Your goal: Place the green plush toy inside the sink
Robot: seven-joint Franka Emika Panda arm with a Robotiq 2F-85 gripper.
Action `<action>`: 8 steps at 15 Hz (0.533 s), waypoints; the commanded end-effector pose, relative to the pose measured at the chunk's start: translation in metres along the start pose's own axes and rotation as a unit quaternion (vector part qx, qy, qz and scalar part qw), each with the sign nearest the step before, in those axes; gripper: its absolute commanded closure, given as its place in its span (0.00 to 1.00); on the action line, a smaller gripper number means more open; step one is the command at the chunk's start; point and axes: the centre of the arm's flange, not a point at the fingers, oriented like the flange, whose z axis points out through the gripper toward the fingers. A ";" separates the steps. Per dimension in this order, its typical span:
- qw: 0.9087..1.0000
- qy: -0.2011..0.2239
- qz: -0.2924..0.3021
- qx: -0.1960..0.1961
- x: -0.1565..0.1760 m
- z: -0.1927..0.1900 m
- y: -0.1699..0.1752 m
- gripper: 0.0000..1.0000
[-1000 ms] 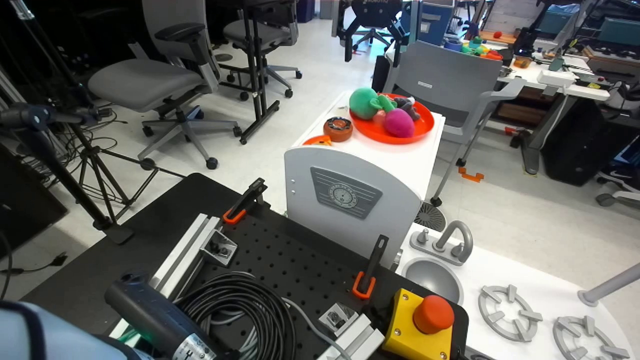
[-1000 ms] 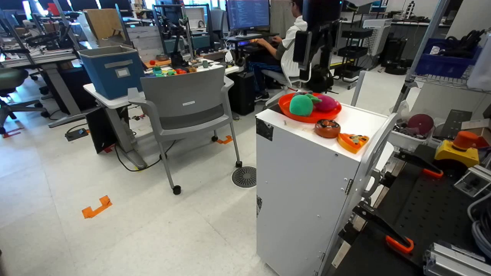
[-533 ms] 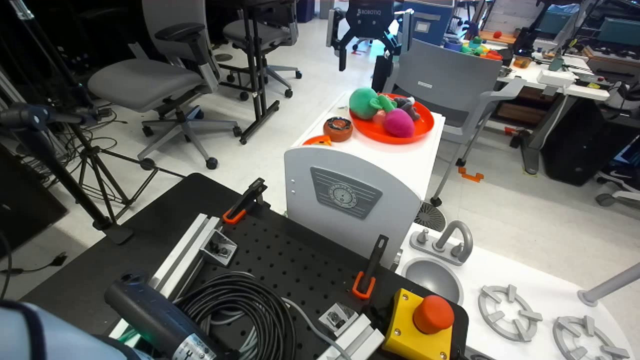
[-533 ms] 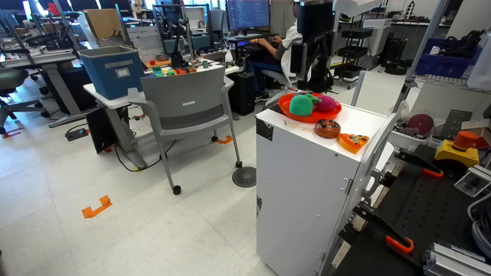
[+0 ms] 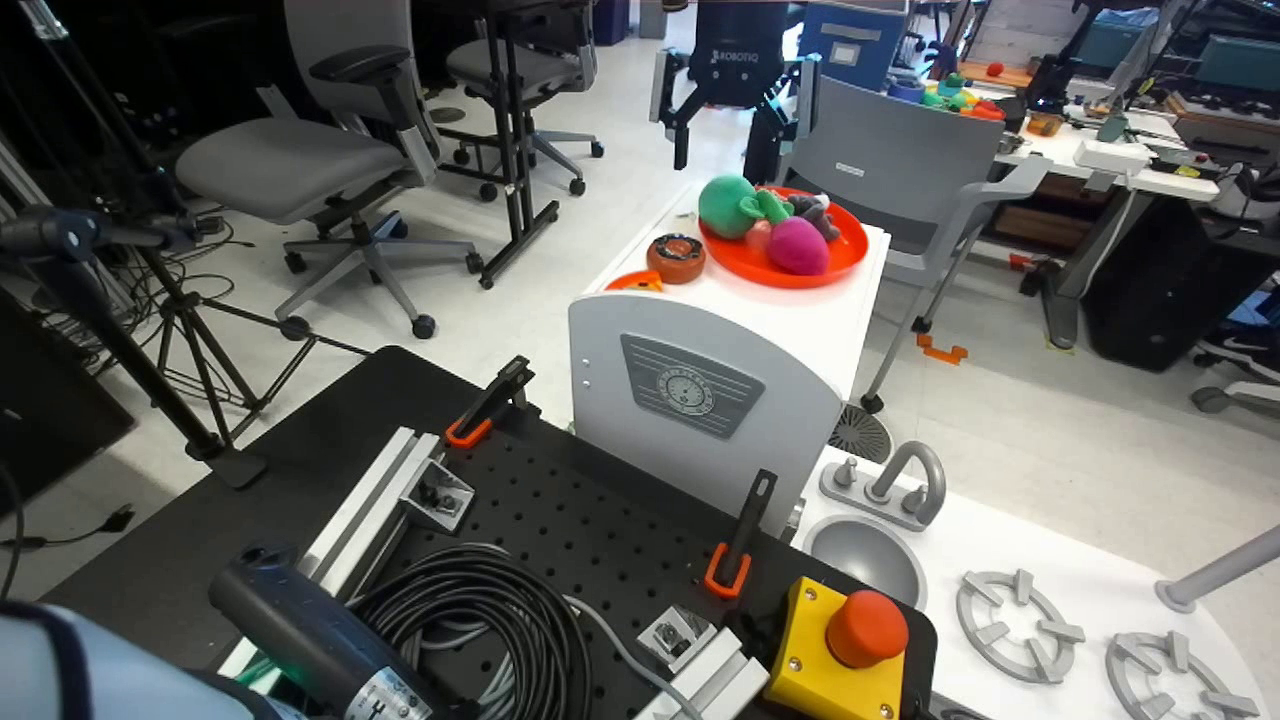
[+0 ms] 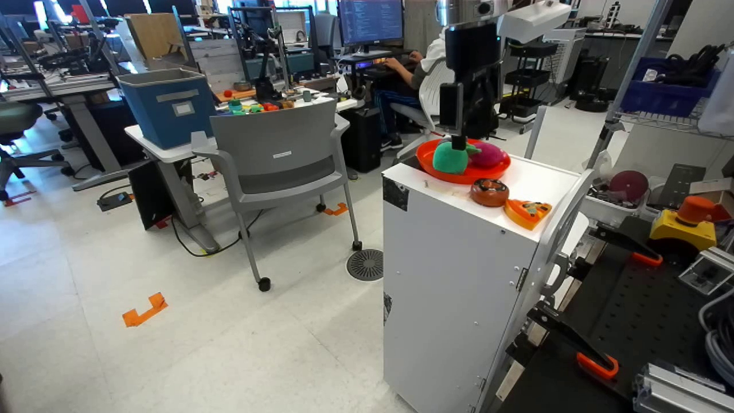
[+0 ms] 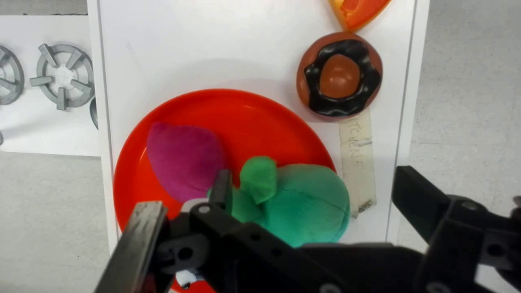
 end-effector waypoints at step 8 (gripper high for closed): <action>1.000 0.008 -0.007 -0.006 0.018 0.000 0.016 0.00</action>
